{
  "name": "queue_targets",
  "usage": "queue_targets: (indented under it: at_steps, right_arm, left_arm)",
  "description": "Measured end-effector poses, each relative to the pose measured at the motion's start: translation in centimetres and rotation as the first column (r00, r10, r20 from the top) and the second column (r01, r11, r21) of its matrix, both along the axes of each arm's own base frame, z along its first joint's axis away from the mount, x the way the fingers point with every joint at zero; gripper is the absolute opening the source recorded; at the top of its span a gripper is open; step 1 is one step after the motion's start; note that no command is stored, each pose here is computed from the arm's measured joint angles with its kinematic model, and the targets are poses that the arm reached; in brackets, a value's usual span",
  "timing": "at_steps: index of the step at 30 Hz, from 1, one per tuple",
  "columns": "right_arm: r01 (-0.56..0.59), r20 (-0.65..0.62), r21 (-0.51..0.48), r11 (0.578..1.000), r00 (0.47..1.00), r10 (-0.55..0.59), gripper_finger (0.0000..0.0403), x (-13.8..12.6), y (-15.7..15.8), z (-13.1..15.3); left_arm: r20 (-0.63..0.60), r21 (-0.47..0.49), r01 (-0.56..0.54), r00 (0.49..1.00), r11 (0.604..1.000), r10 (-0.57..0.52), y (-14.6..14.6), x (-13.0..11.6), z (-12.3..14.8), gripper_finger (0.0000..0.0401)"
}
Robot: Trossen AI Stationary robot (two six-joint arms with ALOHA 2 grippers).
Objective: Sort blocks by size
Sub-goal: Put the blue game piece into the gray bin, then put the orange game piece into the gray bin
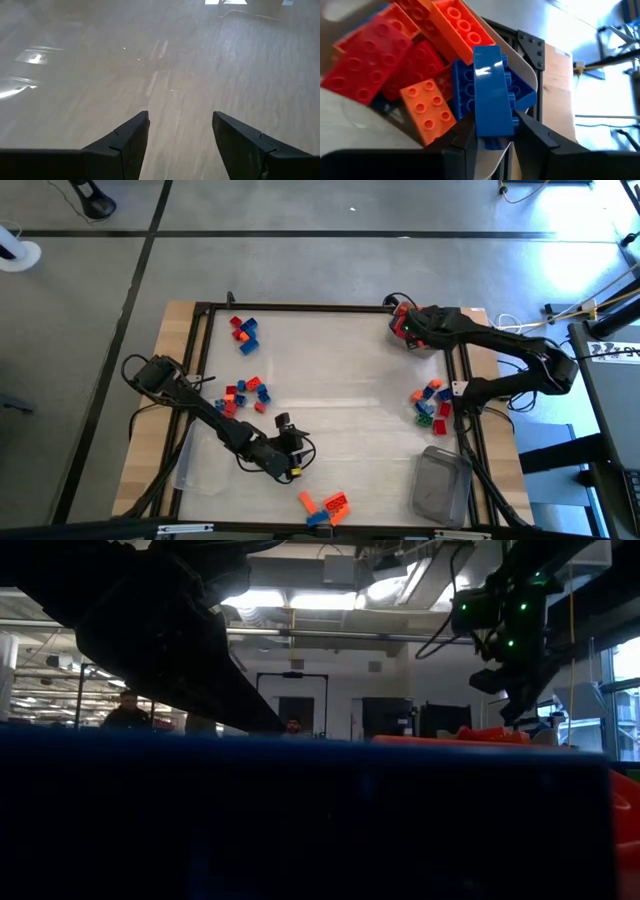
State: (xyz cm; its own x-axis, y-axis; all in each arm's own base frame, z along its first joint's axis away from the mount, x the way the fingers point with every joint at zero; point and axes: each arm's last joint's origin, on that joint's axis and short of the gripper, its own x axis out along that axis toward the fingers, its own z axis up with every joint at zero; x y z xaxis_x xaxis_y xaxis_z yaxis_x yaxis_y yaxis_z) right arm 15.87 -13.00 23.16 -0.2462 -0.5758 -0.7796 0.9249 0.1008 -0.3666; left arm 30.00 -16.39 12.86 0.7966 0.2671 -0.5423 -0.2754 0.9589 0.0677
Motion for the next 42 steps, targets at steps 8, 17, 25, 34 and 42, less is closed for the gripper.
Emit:
queue_targets:
  at_steps: [8, 17, 25, 34, 42]
  right_arm:
    - [0.082, 0.011, -0.033, 0.996, 0.997, -0.082, 0.0110, 0.6, -1.7, -1.2]
    - [0.097, -0.050, -0.046, 0.994, 0.994, -0.099, 0.0111, 0.7, -2.2, -2.0]
    - [0.102, -0.054, -0.045, 0.994, 0.993, -0.104, 0.0158, 0.6, -2.3, -2.0]
    - [0.053, -0.087, -0.042, 0.998, 0.995, -0.057, 0.0218, 0.5, -2.2, -1.8]
    - [-0.136, 0.014, -0.134, 0.982, 0.990, 0.139, 0.0221, 1.9, 1.0, 2.1]
  left_arm:
    - [0.000, 0.000, 0.000, 1.000, 1.000, 0.000, 0.0, 0.0, 0.0, 0.0208]
    - [0.000, 0.000, 0.002, 1.000, 1.000, -0.002, -0.1, 0.0, 0.0, 0.0208]
    - [0.002, -0.006, 0.001, 1.000, 1.000, -0.001, -0.1, -0.1, 0.0, 0.0208]
    - [0.001, -0.001, 0.004, 1.000, 1.000, -0.004, -0.1, -0.1, 0.0, 0.0208]
    - [0.007, 0.001, 0.009, 1.000, 1.000, -0.009, -0.2, 0.0, 0.1, 0.0208]
